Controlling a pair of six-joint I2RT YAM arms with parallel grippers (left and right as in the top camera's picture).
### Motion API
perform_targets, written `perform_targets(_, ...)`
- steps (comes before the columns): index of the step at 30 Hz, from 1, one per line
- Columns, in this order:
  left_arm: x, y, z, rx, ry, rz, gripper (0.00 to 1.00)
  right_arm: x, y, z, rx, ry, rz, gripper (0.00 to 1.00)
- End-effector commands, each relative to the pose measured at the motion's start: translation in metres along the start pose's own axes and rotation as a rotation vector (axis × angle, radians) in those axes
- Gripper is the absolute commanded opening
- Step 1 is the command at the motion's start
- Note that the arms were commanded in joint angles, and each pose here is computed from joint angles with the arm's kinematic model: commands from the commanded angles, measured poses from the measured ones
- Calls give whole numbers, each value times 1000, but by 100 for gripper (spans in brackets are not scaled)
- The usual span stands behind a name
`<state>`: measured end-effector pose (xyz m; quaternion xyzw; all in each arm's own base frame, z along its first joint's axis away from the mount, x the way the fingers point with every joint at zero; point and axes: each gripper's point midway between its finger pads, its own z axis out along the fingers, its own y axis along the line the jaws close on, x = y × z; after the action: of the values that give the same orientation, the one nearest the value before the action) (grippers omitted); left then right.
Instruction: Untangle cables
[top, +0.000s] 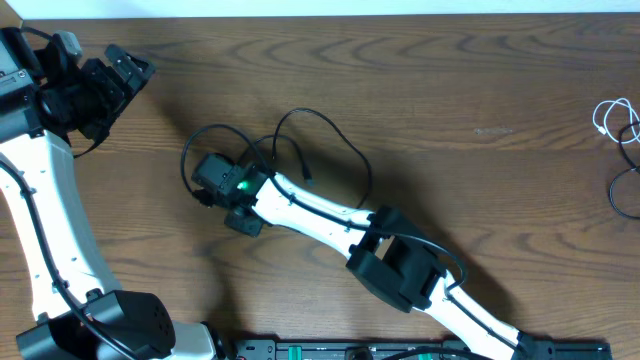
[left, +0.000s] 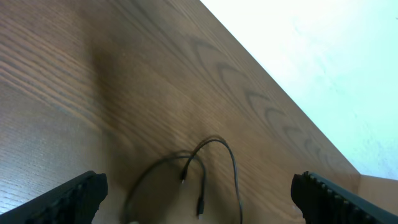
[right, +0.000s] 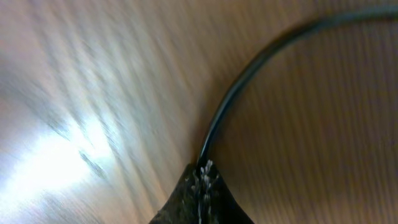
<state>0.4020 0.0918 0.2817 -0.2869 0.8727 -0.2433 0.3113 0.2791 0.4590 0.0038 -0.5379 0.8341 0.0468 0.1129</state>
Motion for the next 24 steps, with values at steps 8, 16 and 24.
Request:
perform_targets(8,-1,3,0,-13,-4,0,100,16,-118,-148,-184,-170,398,1)
perform_targets(16,-1,3,0,-13,-4,0,100,95,-231,-189,-119,-179,749,1)
perform_targets(24,0,3,0,-13,-4,0,100,186,-264,-119,16,170,961,43)
